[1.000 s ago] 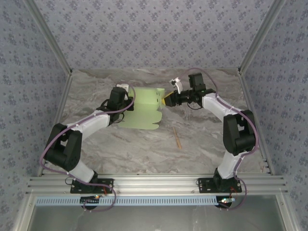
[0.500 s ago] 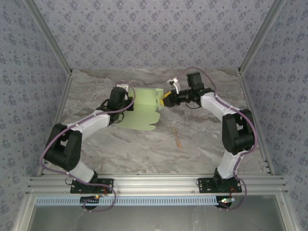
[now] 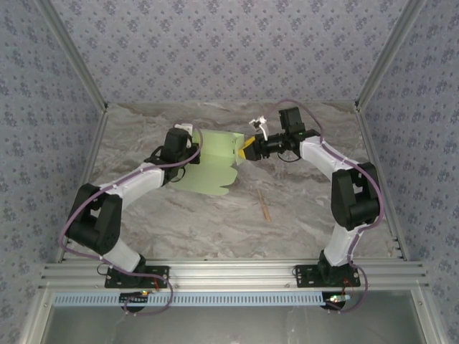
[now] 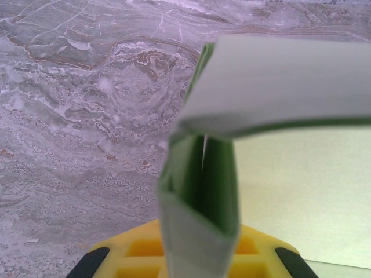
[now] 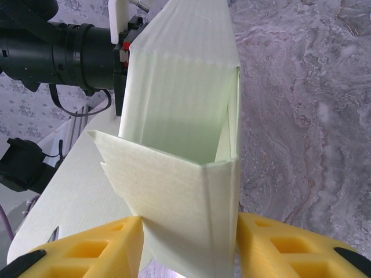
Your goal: Fold the paper box
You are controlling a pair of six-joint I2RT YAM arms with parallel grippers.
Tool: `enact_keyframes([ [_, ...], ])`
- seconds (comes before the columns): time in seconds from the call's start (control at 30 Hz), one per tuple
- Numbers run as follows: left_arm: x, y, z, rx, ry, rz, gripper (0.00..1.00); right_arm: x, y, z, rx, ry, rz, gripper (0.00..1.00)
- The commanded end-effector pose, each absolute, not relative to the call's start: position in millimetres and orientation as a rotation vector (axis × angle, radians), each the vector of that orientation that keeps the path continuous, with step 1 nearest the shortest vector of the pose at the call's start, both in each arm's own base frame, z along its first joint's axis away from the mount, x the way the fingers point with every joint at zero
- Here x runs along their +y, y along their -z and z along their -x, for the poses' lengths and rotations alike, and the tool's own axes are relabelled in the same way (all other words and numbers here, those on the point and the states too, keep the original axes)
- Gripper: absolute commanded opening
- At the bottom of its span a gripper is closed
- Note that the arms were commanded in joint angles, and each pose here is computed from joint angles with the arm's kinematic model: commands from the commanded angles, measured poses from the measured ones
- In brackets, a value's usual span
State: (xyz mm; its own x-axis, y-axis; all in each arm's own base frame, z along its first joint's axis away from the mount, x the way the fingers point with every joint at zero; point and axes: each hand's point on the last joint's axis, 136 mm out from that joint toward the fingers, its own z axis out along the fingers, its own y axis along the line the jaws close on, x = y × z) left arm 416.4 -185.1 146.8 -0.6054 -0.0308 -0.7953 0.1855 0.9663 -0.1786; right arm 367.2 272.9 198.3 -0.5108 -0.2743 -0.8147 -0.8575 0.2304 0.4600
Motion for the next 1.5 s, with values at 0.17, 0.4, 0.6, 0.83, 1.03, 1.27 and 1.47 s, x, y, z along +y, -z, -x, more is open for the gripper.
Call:
enact_keyframes([
  [0.17, -191, -152, -426, 2.198, 0.265, -0.119, 0.0, 277, -233, -350, 1.816, -1.332, 1.116, 0.5],
  [0.4, -192, -150, -426, 2.208, 0.263, -0.122, 0.0, 278, -235, -349, 1.811, -1.338, 1.123, 0.5],
  [0.6, -197, -148, -424, 2.217, 0.275, -0.139, 0.0, 287, -231, -360, 1.858, -1.282, 1.099, 0.47],
  [0.83, -198, -149, -423, 2.217, 0.279, -0.14, 0.0, 296, -217, -377, 1.981, -1.145, 1.0, 0.46],
  [1.03, -195, -148, -422, 2.229, 0.259, -0.137, 0.0, 301, -217, -377, 1.999, -1.109, 0.969, 0.45],
  [1.27, -194, -143, -423, 2.245, 0.25, -0.137, 0.0, 304, -234, -352, 1.852, -1.3, 1.106, 0.47],
  [1.47, -192, -137, -425, 2.264, 0.244, -0.127, 0.0, 292, -241, -344, 1.833, -1.335, 1.13, 0.49],
])
